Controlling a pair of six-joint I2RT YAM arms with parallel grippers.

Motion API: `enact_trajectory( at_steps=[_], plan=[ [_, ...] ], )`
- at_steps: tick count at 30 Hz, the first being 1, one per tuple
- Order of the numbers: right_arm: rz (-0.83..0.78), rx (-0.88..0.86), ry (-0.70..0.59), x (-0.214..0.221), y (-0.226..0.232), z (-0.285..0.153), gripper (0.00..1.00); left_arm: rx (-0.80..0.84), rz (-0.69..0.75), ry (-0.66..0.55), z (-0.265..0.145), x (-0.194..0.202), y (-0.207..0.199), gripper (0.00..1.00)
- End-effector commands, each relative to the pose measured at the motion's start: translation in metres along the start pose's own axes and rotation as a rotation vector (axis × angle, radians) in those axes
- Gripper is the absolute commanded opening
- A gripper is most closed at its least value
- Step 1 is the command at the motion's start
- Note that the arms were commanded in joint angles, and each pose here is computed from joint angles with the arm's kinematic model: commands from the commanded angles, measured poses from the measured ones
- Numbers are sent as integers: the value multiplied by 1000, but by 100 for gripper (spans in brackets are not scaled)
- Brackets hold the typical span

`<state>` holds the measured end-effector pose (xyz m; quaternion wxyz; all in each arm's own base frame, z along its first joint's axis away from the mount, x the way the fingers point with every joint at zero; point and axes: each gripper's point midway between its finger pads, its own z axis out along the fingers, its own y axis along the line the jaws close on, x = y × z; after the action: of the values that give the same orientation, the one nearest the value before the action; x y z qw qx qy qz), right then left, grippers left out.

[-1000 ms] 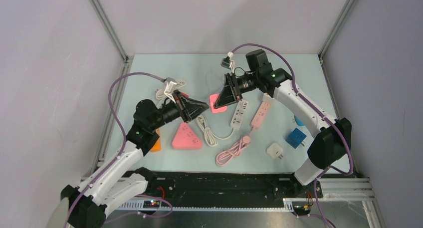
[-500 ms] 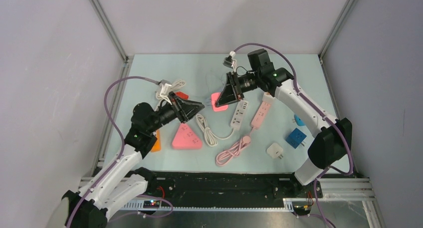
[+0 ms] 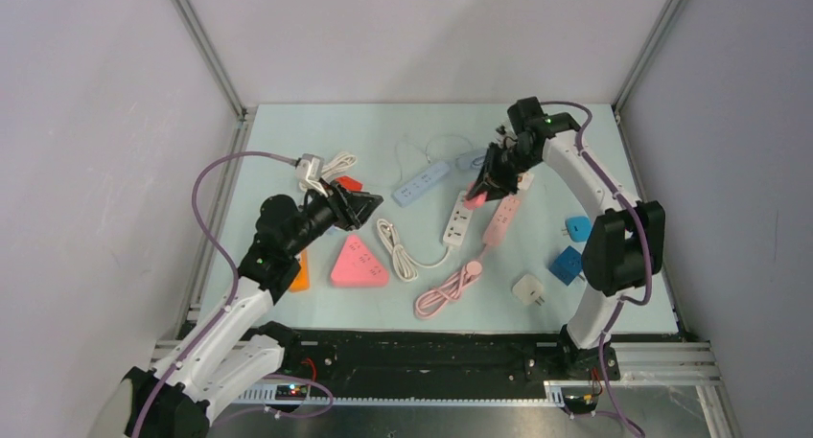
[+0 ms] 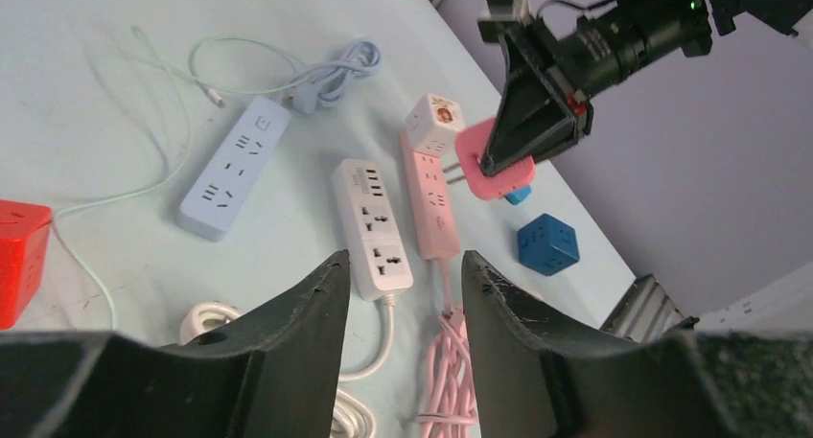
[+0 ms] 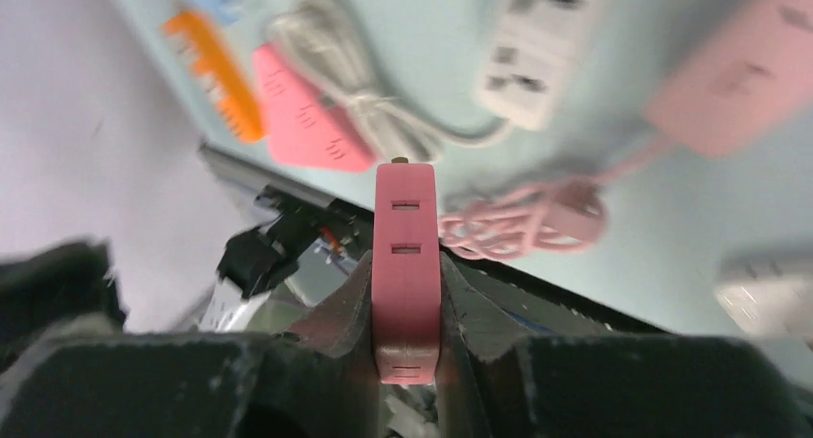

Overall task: Insert the plug
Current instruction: Insert the plug into the socket.

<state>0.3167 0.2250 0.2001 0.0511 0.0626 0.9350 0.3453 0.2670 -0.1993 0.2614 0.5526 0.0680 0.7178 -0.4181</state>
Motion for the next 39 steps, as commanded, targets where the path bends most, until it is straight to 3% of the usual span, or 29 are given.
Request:
enact_trajectory(
  at_steps=[1,12,17,39],
  plan=[
    [268,351,-35,2,-78,-18,0,-75,42,-34,-1,-10,14,52],
    [396,600,-75,-18,-143,-12,0,-139,65,-30,0,-8,27,56],
    [429,594,-149,-37,-146,-8,0,-161,69,-23,1,-6,33,56],
    [451,601,-71,-39,-159,24,0,-182,66,-2,7,-4,41,57]
  ],
)
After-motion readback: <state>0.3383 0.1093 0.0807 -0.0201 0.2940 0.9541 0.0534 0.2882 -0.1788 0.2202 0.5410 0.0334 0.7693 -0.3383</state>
